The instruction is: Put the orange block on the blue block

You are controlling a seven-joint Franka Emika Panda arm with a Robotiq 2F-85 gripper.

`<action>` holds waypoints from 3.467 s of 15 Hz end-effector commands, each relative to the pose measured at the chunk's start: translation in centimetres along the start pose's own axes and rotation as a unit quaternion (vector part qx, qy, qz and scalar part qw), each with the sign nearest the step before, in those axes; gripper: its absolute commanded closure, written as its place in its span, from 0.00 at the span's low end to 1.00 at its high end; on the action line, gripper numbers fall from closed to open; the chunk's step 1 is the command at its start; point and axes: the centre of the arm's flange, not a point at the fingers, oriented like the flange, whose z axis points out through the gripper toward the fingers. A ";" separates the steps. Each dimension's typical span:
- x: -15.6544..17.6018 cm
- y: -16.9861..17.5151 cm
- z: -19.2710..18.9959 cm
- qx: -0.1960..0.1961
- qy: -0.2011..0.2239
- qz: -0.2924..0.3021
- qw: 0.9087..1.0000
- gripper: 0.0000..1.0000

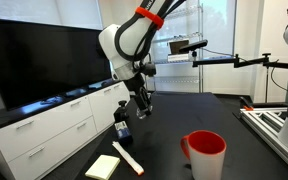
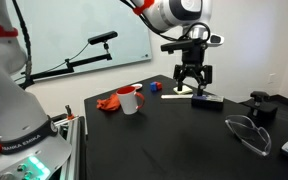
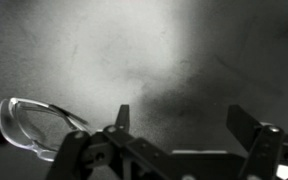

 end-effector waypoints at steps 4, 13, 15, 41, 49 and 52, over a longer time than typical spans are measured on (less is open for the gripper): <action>0.6 1.1 -0.5 0.018 0.019 0.042 0.999 0.00; 2.3 -0.3 1.5 0.065 -0.015 0.045 0.997 0.00; 4.0 -1.7 1.6 0.083 -0.022 0.055 0.995 0.00; 6.0 -19.0 -2.1 0.043 0.050 -0.125 0.990 0.00; 7.6 -17.8 -0.6 0.045 0.043 -0.120 0.991 0.00; 8.3 -16.9 0.6 0.030 0.066 -0.131 0.989 0.00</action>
